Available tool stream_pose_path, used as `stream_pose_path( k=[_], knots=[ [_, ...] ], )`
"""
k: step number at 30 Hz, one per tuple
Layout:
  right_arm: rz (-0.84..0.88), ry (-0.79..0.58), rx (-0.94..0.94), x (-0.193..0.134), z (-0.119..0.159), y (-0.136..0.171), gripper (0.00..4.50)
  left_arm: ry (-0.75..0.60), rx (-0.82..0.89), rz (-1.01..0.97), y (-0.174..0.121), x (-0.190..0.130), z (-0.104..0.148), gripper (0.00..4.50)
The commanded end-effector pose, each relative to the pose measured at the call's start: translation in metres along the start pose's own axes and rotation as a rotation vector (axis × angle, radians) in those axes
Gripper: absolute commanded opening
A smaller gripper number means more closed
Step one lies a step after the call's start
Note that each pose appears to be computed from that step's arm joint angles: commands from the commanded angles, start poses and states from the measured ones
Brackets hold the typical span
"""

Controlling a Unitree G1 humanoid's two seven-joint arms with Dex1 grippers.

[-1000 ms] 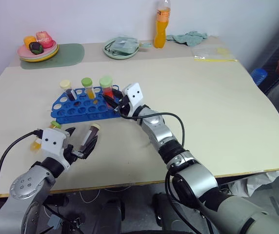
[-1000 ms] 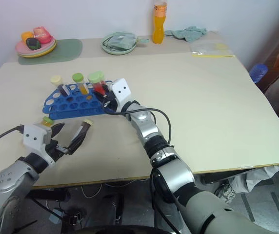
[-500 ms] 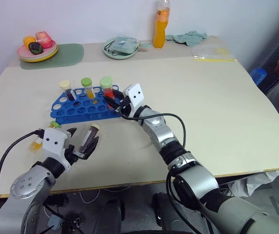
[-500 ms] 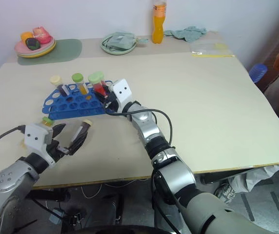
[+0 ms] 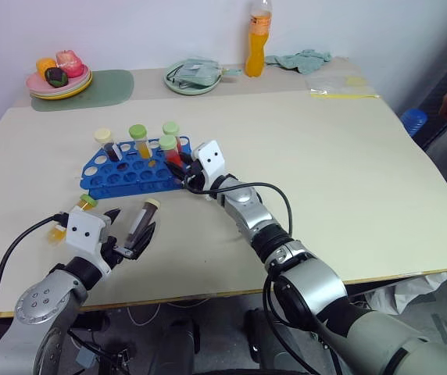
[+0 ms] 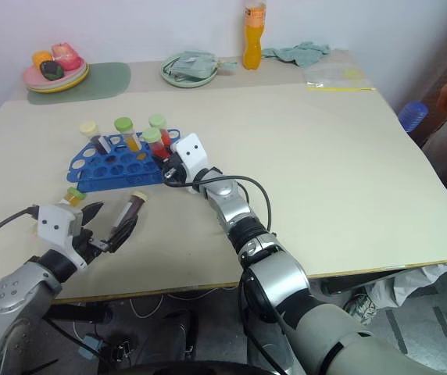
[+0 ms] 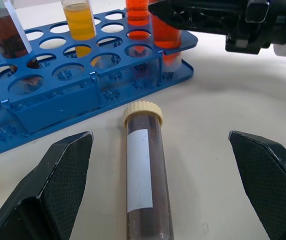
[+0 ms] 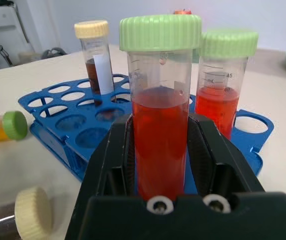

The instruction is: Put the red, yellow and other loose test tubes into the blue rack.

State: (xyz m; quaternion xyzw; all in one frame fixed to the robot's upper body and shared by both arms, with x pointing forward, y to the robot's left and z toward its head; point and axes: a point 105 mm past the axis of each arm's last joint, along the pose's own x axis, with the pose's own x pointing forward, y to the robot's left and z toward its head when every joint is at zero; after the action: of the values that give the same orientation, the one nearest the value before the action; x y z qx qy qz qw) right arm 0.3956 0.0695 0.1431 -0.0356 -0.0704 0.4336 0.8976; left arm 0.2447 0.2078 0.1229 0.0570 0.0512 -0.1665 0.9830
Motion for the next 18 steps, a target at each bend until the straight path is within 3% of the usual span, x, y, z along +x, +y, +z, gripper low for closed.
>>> stream_pose_path(
  k=[1, 4, 8, 14, 18],
  knots=[
    [0.055, -0.072, 0.004, 0.011, 0.020, 0.018, 1.57, -0.037, 0.021, -0.001, -0.003, -0.002, 0.010, 4.50],
    [0.086, -0.087, 0.009, 0.007, 0.022, 0.018, 2.47, -0.031, 0.024, 0.020, 0.001, -0.001, 0.009, 4.50],
    [0.051, -0.126, -0.085, -0.003, 0.032, 0.008, 4.34, -0.010, 0.011, 0.039, 0.006, 0.000, 0.013, 4.50],
    [0.116, -0.098, -0.180, -0.051, 0.042, -0.011, 4.43, 0.176, 0.164, 0.108, 0.027, 0.005, 0.041, 4.50],
    [0.214, -0.016, -0.244, -0.080, 0.042, -0.014, 4.43, 0.291, 0.087, 0.021, 0.037, 0.002, 0.057, 4.50]
  ],
)
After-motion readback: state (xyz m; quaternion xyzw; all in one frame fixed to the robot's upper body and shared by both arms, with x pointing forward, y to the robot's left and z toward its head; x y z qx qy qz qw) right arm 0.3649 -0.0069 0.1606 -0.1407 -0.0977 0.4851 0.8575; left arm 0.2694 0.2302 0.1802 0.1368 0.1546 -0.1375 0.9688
